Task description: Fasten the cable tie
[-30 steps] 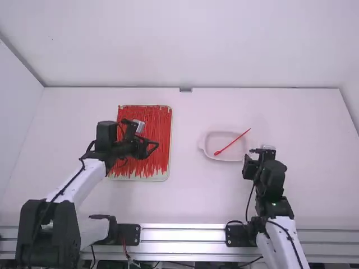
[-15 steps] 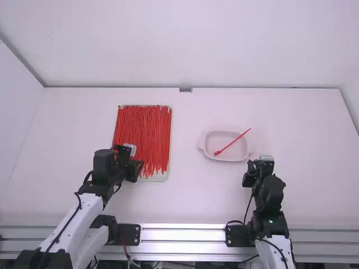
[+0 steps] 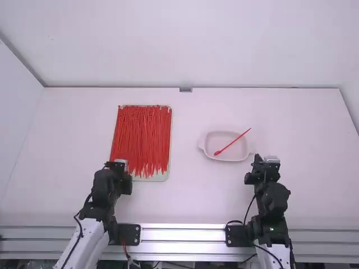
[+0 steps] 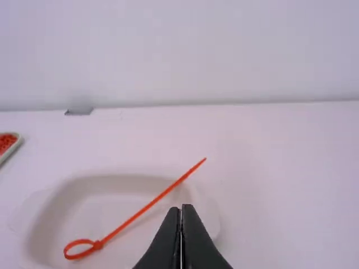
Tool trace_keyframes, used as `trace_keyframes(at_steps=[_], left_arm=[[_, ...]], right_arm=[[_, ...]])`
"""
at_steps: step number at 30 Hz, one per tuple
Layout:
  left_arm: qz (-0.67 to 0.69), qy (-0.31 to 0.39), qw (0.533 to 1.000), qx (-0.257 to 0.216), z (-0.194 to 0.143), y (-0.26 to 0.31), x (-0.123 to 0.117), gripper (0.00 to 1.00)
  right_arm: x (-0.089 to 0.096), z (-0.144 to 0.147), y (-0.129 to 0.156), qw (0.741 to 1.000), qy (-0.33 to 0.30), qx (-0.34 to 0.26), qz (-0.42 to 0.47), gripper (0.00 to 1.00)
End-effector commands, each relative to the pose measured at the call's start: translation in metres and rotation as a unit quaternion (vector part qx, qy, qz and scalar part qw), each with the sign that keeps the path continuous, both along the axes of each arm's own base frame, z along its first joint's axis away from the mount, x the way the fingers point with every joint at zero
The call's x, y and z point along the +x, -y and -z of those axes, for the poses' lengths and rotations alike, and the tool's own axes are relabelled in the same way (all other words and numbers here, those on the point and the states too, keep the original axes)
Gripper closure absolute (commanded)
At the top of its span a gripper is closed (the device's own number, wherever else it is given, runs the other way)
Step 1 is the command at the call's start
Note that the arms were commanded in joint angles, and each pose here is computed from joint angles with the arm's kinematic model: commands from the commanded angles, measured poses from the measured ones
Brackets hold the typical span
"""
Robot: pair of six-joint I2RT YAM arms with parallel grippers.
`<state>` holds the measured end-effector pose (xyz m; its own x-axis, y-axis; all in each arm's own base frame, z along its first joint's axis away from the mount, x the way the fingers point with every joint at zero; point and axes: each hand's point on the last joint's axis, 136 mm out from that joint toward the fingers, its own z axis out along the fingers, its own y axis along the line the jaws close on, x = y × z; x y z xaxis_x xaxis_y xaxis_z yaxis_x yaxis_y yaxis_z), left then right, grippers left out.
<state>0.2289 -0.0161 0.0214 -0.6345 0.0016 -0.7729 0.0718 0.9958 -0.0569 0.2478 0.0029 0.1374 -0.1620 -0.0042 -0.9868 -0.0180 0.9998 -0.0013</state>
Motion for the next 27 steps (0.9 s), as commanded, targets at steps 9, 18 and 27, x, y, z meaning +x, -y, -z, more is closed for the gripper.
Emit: trace_keyframes(at_steps=[9,18,27], left_arm=[[-0.038,0.085,0.995,0.025,-0.033,-0.016,0.011,1.00],[-0.040,0.154,0.987,0.023,-0.064,-0.016,0.017,1.00],[-0.041,0.210,0.977,0.020,-0.090,-0.016,0.019,1.00]], right_arm=[[-0.002,-0.010,0.000,1.000,0.029,0.002,0.001,1.00],[-0.002,-0.010,0.000,1.000,0.029,0.002,0.001,1.00],[-0.002,-0.010,0.000,1.000,0.029,0.002,0.001,1.00]])
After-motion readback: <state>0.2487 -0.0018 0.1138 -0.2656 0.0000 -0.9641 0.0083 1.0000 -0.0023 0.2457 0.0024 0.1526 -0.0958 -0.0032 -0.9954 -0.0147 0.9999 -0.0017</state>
